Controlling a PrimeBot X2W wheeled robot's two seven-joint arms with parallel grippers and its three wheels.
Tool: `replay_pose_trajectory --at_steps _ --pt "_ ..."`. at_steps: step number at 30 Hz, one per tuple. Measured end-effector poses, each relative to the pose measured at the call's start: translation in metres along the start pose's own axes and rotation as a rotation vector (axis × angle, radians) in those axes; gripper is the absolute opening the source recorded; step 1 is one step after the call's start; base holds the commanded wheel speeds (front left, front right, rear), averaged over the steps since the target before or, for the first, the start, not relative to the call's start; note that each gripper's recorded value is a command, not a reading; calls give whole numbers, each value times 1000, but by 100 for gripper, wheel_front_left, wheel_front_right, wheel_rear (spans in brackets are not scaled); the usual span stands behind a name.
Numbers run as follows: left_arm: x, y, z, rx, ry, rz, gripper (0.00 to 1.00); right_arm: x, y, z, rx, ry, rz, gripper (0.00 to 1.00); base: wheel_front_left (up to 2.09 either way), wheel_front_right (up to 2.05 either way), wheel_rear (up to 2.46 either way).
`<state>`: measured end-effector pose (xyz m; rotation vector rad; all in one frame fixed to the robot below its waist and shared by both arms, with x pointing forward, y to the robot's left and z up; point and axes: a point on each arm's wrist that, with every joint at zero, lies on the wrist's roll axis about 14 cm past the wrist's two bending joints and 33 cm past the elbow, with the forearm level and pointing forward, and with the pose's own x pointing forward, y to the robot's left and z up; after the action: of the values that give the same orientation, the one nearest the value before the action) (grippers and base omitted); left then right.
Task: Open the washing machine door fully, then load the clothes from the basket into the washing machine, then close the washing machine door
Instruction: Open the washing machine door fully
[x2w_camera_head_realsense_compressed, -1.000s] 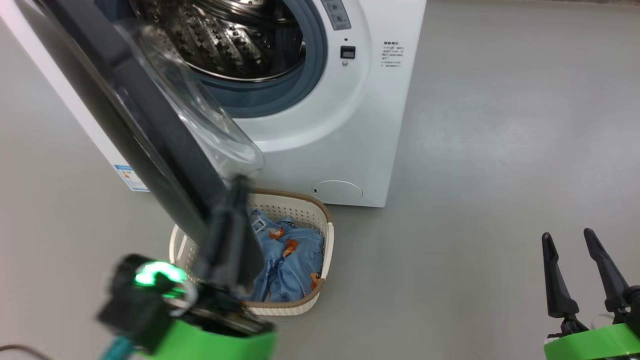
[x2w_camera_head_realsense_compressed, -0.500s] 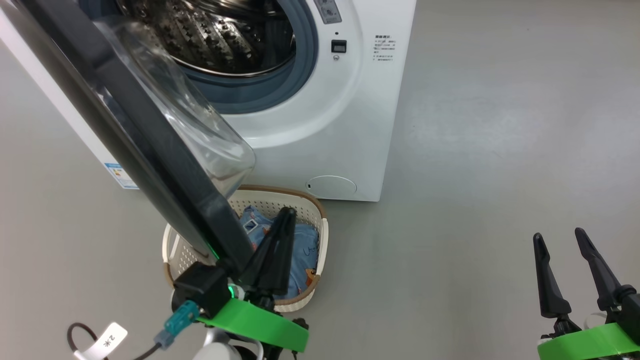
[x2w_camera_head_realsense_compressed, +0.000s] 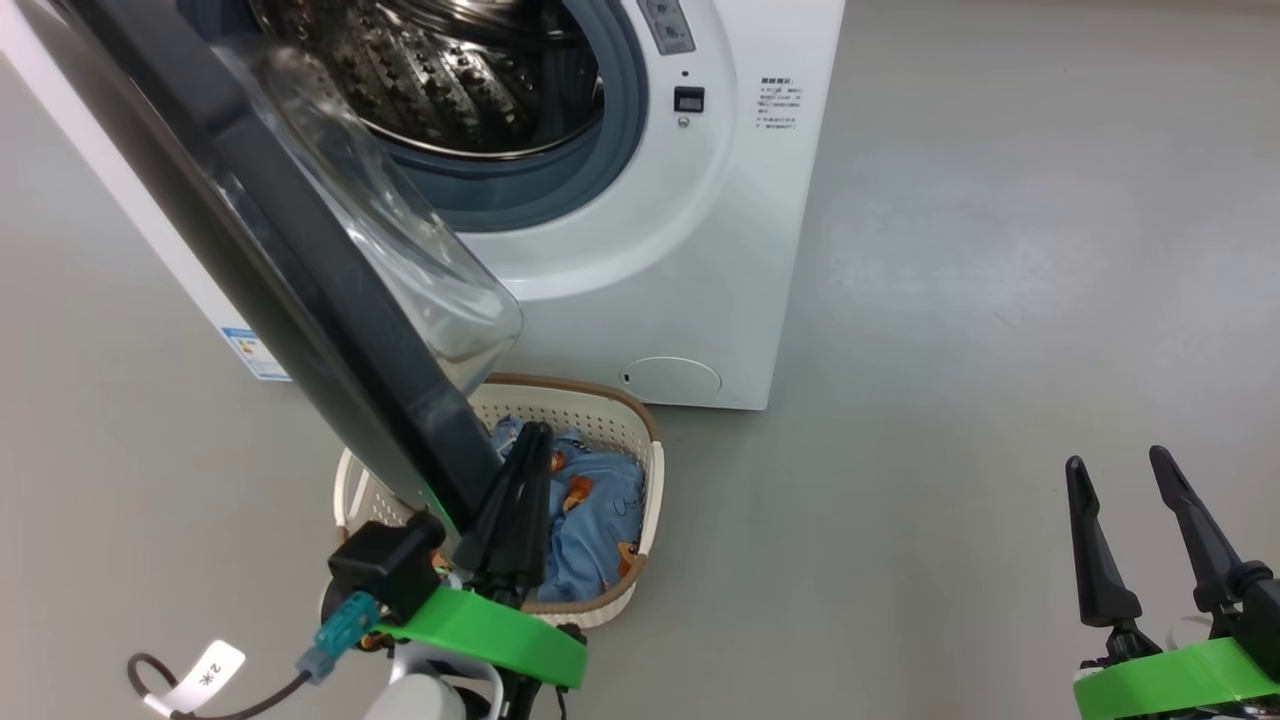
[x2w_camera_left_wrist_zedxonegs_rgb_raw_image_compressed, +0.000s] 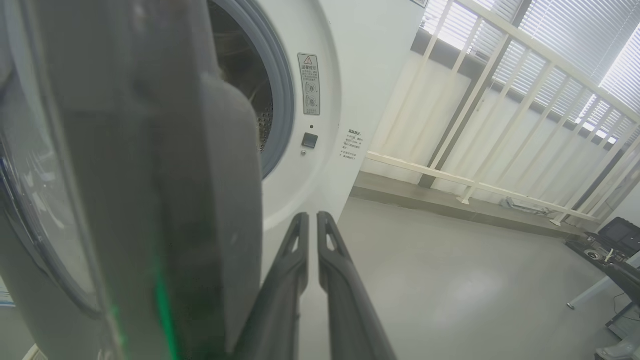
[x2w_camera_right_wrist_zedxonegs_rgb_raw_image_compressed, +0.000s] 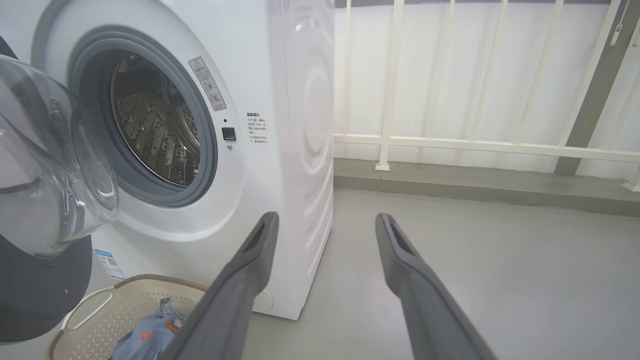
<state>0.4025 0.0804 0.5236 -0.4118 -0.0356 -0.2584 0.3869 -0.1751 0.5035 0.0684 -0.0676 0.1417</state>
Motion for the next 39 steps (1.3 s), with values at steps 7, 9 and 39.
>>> replay_pose_trajectory --at_steps 7,9,39 --pt "-4 14 -4 -1 10 43 0 2 2 1 0 -4 8 100 0 0 0" --pt "-4 16 -4 -2 10 51 0 3 4 1 0 -5 12 100 0 0 0" --pt "-51 74 16 22 -52 243 0 27 42 1 10 -15 136 100 0 0 0"
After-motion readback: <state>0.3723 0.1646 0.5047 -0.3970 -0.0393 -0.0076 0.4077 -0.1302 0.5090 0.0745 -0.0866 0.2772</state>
